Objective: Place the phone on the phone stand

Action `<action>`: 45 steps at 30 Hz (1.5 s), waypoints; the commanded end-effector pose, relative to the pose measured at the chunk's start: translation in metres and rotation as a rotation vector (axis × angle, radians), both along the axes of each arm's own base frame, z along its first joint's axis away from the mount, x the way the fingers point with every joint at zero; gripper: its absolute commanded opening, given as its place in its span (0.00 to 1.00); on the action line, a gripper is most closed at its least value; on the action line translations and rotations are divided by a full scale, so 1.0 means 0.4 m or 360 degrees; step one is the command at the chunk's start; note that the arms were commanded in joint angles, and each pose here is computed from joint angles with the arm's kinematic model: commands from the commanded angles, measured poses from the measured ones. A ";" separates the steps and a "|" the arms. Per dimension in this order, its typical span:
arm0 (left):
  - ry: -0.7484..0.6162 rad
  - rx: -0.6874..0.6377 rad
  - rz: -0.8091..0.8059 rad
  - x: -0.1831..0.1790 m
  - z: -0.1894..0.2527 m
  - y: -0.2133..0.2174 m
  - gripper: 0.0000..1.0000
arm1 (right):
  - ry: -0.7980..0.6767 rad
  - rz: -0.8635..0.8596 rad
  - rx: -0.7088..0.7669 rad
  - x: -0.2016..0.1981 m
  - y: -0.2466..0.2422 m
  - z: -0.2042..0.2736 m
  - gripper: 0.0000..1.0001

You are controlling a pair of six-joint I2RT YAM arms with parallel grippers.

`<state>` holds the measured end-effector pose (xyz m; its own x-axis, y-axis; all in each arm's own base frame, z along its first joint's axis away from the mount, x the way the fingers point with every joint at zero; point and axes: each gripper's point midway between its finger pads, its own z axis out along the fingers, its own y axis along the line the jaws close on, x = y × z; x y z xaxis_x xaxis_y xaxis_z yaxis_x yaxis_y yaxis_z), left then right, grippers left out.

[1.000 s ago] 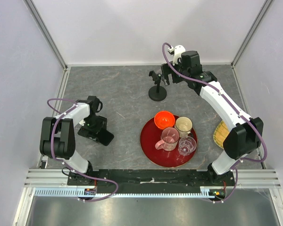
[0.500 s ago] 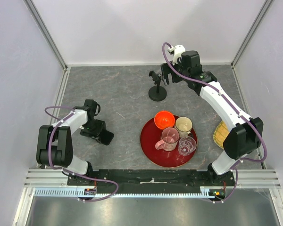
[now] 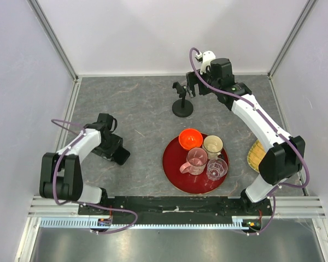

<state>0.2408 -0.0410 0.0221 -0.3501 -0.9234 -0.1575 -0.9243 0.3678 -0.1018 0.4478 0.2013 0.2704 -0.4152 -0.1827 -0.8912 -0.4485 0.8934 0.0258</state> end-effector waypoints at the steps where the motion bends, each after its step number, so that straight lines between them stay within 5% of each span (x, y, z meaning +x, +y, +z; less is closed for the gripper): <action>1: -0.0684 0.0191 -0.0461 0.187 0.193 -0.015 0.02 | -0.0075 0.0004 0.0142 0.014 0.027 0.062 0.98; 7: -0.1694 0.0311 -0.1121 0.298 0.492 -0.189 0.02 | -0.0040 0.0085 0.0256 0.013 0.068 0.073 0.98; 15: -0.2297 0.0570 -0.1862 0.311 0.698 -0.398 0.02 | 0.0036 0.0331 0.0676 -0.035 0.170 0.168 0.98; 21: -0.2313 0.0658 -0.2206 0.283 0.669 -0.468 0.02 | 0.0140 0.0681 0.1065 -0.103 0.275 0.247 0.94; 35: -0.2275 0.0939 -0.2392 0.261 0.679 -0.489 0.02 | 0.0311 0.0885 0.0598 -0.167 0.325 0.119 0.78; 45: -0.2263 0.1014 -0.2382 0.268 0.685 -0.478 0.02 | 0.0430 0.0950 0.0614 -0.184 0.369 0.092 0.56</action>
<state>0.3379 -0.2319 0.2324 -0.1554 0.1744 -0.9723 0.6046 0.7952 0.0460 0.3772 0.3391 0.2999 -0.5705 -0.1229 -0.8121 -0.7625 0.4468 0.4680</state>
